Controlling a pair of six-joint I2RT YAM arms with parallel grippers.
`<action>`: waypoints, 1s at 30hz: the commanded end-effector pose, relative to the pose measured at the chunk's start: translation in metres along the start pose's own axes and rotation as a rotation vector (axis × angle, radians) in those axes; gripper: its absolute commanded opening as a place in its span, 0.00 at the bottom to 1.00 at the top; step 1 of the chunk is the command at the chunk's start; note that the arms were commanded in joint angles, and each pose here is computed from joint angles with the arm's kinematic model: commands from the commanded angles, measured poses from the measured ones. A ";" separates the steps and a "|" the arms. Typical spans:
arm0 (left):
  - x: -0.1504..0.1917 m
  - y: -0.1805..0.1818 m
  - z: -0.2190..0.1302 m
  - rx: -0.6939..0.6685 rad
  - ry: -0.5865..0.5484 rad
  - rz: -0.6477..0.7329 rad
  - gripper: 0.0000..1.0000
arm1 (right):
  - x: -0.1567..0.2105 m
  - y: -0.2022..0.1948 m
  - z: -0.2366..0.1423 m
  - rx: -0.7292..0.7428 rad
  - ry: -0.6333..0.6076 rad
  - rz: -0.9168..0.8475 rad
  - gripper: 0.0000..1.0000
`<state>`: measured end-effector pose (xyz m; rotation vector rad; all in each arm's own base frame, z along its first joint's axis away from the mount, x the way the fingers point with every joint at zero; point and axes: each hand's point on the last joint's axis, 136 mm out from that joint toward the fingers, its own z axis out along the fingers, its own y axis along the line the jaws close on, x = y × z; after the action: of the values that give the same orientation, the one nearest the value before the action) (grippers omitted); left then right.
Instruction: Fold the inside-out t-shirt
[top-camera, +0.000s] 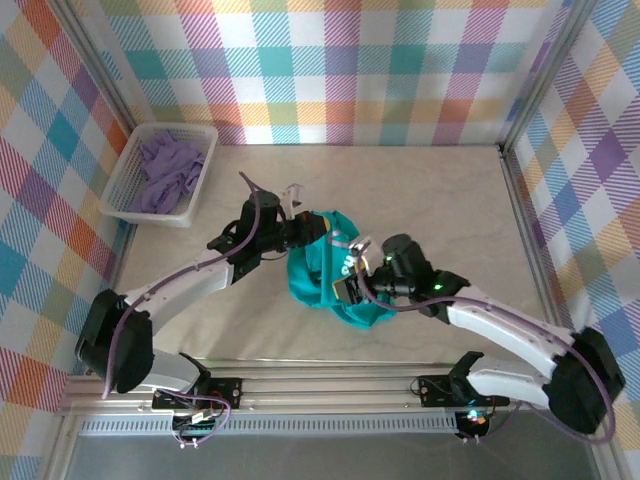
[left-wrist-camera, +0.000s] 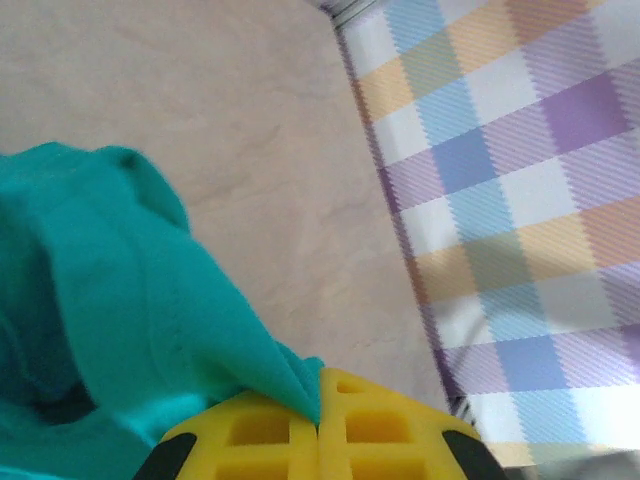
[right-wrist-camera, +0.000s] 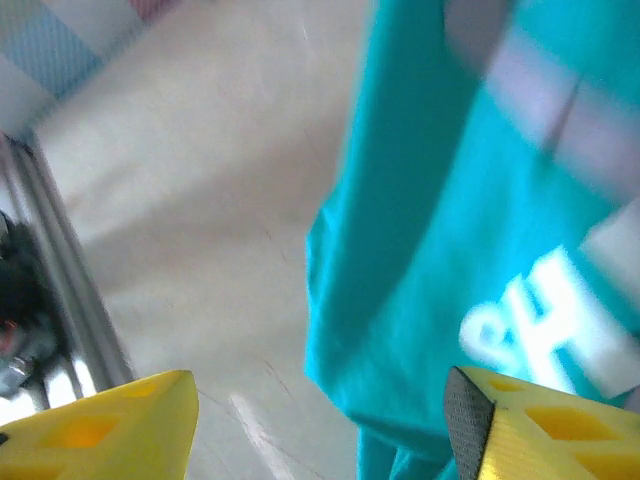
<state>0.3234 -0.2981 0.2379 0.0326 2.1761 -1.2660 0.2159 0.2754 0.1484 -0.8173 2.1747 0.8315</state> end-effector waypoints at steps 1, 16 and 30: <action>-0.007 -0.018 -0.017 0.011 -0.010 -0.043 0.00 | -0.026 -0.016 0.019 0.065 -0.096 -0.030 0.55; -0.031 -0.090 -0.081 0.138 -0.112 0.139 0.00 | -0.069 -0.020 -0.042 0.132 -0.161 -0.118 0.26; -0.046 -0.083 -0.089 0.030 -0.172 0.172 0.00 | -0.064 -0.049 -0.036 0.294 -0.125 -0.128 0.00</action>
<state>0.2886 -0.2681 0.3249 0.0963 2.0559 -1.2189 0.2589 0.2539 0.1447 -0.7839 2.1656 0.5539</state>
